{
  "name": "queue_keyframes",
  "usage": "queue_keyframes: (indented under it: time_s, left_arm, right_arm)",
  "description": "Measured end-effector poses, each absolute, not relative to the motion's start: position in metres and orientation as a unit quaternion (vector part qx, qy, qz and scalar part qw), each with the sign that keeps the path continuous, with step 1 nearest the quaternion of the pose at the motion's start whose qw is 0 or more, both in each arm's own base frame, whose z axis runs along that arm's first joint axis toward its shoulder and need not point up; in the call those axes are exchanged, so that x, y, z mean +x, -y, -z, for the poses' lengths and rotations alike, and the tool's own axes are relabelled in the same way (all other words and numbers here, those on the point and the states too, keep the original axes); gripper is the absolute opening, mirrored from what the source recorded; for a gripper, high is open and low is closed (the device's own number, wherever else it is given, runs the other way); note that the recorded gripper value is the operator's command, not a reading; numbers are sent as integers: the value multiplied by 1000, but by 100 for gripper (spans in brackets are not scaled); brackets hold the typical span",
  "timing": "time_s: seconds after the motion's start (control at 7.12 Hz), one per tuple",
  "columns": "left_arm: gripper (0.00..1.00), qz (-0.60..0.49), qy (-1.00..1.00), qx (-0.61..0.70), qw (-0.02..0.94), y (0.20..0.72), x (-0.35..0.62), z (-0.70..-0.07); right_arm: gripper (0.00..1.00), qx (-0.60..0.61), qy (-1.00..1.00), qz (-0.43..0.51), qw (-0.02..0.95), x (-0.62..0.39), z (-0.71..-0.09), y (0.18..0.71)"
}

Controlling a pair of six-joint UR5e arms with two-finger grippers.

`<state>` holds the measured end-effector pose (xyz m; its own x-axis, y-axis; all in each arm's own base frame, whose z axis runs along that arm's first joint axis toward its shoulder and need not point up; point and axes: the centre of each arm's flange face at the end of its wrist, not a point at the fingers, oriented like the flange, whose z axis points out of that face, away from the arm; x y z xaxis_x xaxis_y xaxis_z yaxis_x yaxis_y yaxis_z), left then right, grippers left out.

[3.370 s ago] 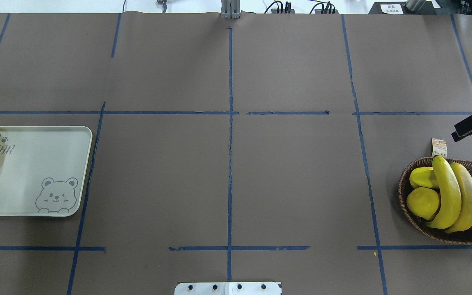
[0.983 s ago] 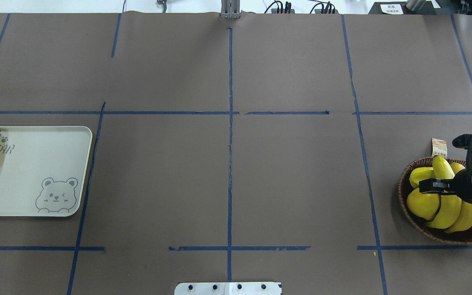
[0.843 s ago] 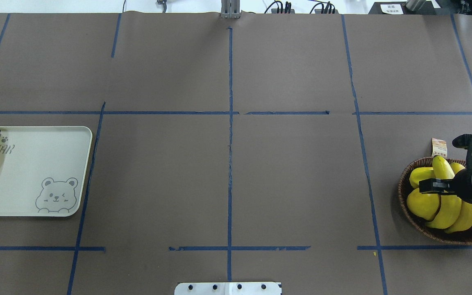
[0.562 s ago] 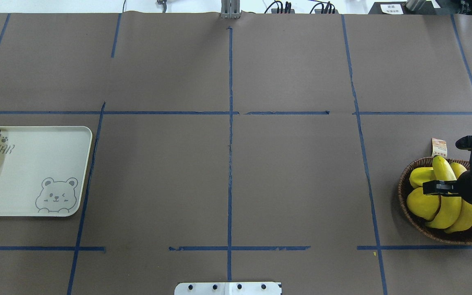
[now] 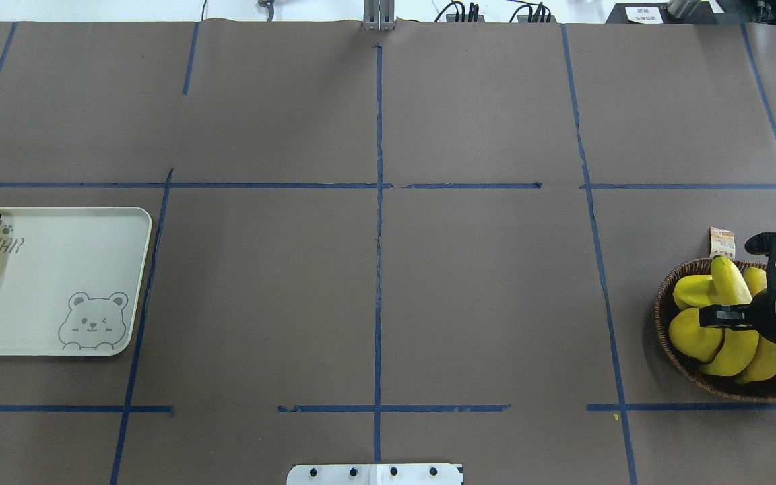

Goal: Transfer all bananas from basket to plate

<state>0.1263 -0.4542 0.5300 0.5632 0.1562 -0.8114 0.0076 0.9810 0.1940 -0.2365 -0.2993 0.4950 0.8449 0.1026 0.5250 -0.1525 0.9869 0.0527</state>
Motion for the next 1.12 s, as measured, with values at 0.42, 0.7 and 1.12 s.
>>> queue_keyframes:
  time_s: [0.42, 0.7, 1.12]
  left_arm:
    - [100, -42, -465, 88, 880, 454, 126, -531]
    - [100, -42, -465, 88, 880, 454, 126, -530]
    - [100, -42, -466, 88, 879, 454, 126, -529]
  right_arm:
    - [21, 47, 276, -64, 958, -242, -491, 301]
    - [19, 47, 277, -63, 958, -243, -489, 301]
    - [12, 52, 282, -66, 956, -240, -483, 302]
